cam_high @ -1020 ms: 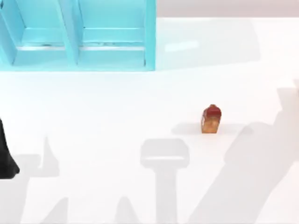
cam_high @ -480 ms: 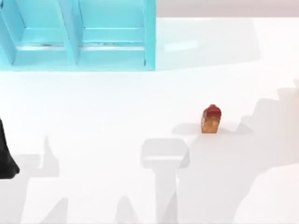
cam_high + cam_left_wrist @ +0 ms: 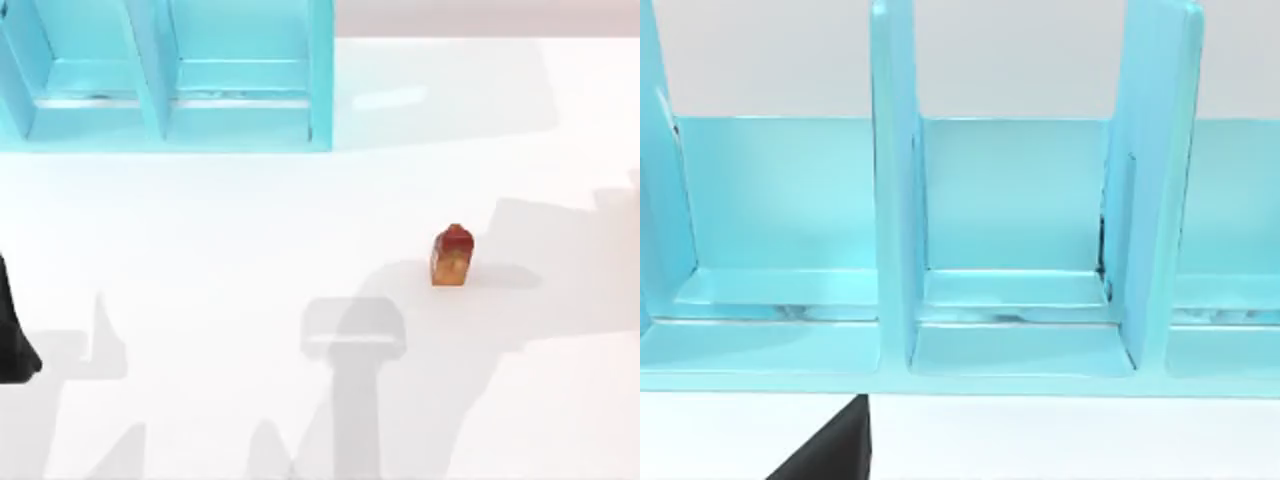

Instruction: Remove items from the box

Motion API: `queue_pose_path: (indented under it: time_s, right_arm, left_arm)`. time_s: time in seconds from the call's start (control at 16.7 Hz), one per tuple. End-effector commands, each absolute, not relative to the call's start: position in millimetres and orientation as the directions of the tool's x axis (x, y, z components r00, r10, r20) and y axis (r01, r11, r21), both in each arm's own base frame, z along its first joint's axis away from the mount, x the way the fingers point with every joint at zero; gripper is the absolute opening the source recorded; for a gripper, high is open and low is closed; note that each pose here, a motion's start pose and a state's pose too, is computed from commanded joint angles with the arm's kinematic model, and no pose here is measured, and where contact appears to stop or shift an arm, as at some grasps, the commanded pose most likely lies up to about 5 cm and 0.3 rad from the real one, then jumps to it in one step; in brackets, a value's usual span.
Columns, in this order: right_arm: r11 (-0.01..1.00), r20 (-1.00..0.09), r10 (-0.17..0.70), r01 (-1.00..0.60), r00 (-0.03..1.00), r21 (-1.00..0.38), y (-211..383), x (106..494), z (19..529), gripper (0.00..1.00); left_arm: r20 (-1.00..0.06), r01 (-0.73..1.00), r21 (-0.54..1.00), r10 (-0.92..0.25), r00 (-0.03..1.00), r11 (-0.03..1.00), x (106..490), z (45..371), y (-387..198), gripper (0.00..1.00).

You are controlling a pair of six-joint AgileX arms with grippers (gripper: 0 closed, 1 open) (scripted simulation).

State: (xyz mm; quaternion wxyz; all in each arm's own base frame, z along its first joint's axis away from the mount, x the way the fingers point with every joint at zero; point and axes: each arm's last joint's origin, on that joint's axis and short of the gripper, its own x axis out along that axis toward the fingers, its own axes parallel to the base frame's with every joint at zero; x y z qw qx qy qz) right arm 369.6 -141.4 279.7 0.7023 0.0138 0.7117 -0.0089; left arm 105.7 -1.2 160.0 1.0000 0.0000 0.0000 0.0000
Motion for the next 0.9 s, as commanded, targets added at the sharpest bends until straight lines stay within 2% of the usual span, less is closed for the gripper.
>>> queue_pose_path:
  time_s: [0.18,0.36,0.66,0.9]
  right_arm:
    - [0.999,-1.000,0.005,0.050,-0.025,0.004,-78,378,268,0.00]
    - [0.998,-0.999,-0.006,0.060,-0.037,-0.008,3,370,252,0.00]
    - [0.999,-0.998,-0.043,0.025,-0.045,-0.044,134,308,221,0.00]
    - [0.998,-0.998,-0.056,0.022,-0.032,-0.057,178,256,204,0.00]
  left_arm:
    - [0.000,0.000,0.000,0.000,1.000,1.000,106,160,-1,1.00]
    - [0.000,0.000,0.000,0.000,1.000,1.000,106,160,-1,1.00]
    - [0.000,0.000,0.000,0.000,1.000,1.000,106,160,-1,1.00]
    - [0.000,0.000,0.000,0.000,1.000,1.000,106,160,-1,1.00]
